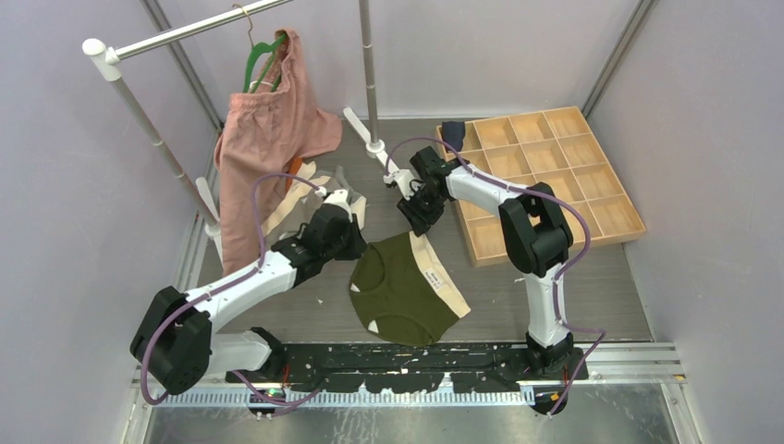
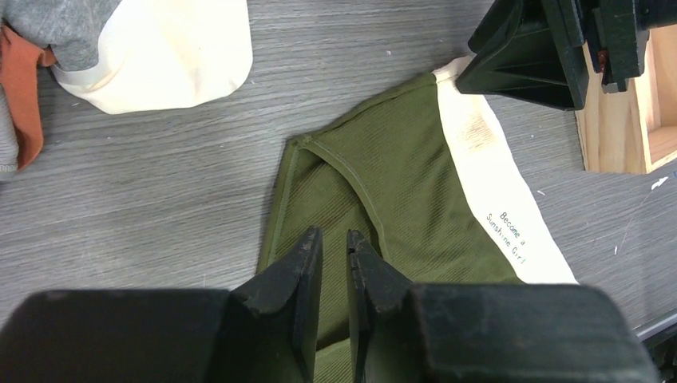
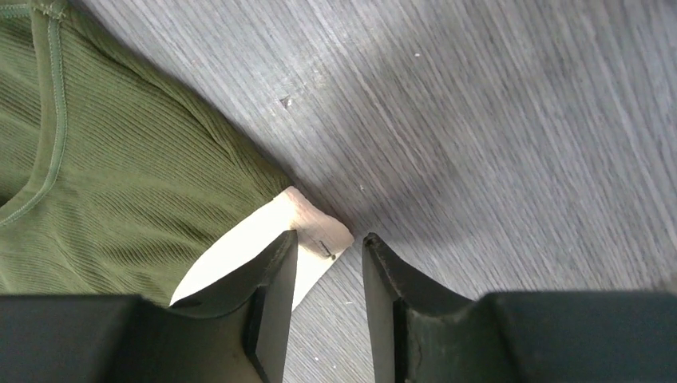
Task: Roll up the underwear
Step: Fold the underwear at the center of the board.
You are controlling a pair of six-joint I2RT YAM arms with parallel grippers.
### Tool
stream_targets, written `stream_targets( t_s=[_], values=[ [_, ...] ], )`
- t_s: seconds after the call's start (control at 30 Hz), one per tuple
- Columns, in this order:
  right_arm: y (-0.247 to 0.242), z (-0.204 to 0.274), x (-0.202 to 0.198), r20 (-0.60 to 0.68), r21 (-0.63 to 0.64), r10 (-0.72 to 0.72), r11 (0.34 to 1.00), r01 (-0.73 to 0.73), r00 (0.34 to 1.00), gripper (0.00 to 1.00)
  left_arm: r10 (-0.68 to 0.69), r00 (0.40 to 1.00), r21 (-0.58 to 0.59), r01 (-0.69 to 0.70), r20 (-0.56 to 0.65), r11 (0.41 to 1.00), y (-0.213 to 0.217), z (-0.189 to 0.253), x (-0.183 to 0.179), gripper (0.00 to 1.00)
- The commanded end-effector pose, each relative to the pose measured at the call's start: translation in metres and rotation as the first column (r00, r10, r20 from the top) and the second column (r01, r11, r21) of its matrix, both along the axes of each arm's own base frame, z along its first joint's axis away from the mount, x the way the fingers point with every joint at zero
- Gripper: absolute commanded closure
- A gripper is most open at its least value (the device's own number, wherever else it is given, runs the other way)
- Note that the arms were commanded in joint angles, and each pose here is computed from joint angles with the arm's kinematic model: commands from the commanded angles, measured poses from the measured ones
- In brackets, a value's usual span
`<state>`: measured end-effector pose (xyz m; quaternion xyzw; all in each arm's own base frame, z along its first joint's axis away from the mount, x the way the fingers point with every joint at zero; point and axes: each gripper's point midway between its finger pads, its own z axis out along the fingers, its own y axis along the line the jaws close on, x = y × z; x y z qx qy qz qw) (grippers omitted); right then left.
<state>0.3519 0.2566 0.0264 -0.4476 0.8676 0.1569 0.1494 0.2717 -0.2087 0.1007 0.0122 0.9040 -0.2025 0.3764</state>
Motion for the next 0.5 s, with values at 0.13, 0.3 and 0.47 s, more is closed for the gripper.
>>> stream_targets(
  t_s=[0.13,0.3,0.47],
  values=[
    [0.006,0.005,-0.007,-0.04,0.041,0.054,0.998,-0.052,0.998,0.69,0.043,0.999,0.002,-0.043,0.009,0.999,0.01,0.004,0.01,0.78],
    [0.009,0.001,-0.009,-0.044,0.062,0.042,0.997,-0.039,0.998,0.82,0.06,0.998,-0.027,-0.061,-0.006,0.998,0.009,0.001,0.027,0.66],
    [0.009,0.001,-0.009,-0.046,0.069,0.023,0.997,-0.02,0.999,0.97,0.009,0.999,0.014,-0.009,-0.041,1.0,-0.005,-0.014,0.043,0.57]
  ],
)
